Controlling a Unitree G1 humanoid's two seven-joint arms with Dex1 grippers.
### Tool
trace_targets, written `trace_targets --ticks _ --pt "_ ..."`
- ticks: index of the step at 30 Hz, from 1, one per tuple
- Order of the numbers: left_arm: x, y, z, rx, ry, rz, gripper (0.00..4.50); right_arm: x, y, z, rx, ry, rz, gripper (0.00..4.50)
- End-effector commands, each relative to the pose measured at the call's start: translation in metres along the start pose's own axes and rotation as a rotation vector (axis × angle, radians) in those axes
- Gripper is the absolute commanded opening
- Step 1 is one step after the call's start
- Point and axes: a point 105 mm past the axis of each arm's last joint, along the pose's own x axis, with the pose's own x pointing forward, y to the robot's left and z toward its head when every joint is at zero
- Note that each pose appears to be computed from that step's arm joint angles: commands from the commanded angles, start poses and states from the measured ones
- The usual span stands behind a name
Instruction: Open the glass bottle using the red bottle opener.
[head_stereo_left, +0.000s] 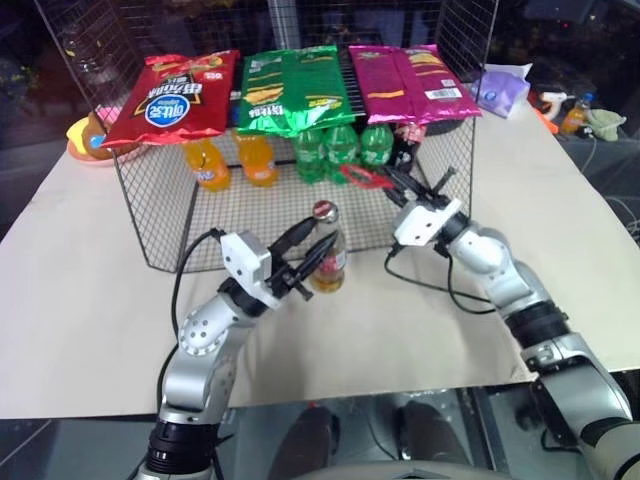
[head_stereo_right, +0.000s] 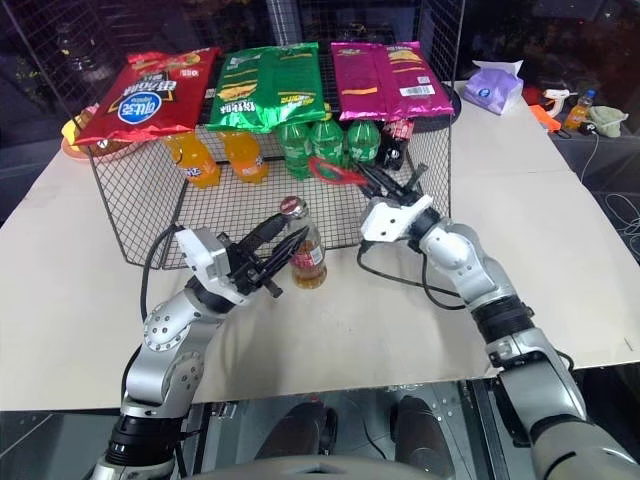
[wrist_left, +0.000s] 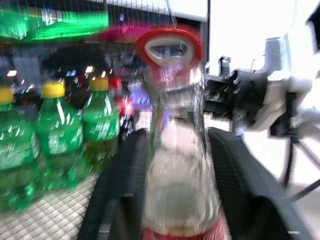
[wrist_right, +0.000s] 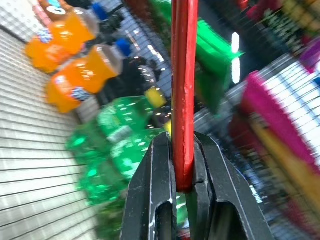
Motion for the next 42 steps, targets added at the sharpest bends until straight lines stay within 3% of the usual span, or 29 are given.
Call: trace_targets --ticks 1,3,18,26,28,30,34,37,42 --pt "0.000 0.000 0.003 0.023 0.000 0.003 3.69 0.004 0.000 0.013 0.017 -0.047 0.011 0.00" --pt "-0.001 0.000 0.002 0.023 0.002 0.002 4.46 0.004 0.003 0.014 0.027 -0.047 0.019 0.00" --pt "-0.004 -0.003 0.000 0.019 0.014 -0.010 4.46 -0.002 0.003 0.006 0.072 -0.005 0.003 0.00" --pt "-0.024 0.001 0.004 0.031 0.049 0.020 4.46 -0.032 -0.011 -0.007 0.198 0.077 -0.046 0.00" --pt "-0.032 0.001 0.004 0.034 0.065 0.030 4.46 -0.044 -0.009 -0.012 0.273 0.121 -0.021 0.00" --pt "-0.045 0.002 0.003 0.034 0.093 0.048 4.46 -0.061 0.003 -0.012 0.465 0.192 0.060 0.00" --pt "-0.065 0.013 0.005 0.031 0.127 0.126 4.46 -0.080 0.016 0.005 0.734 0.241 0.180 0.00" --pt "-0.089 0.022 -0.001 0.052 0.201 0.177 4.46 -0.104 0.043 0.023 1.046 0.332 0.350 0.00" --pt "-0.108 0.025 -0.012 0.040 0.296 0.216 4.46 -0.123 0.064 0.027 1.262 0.464 0.399 0.00"
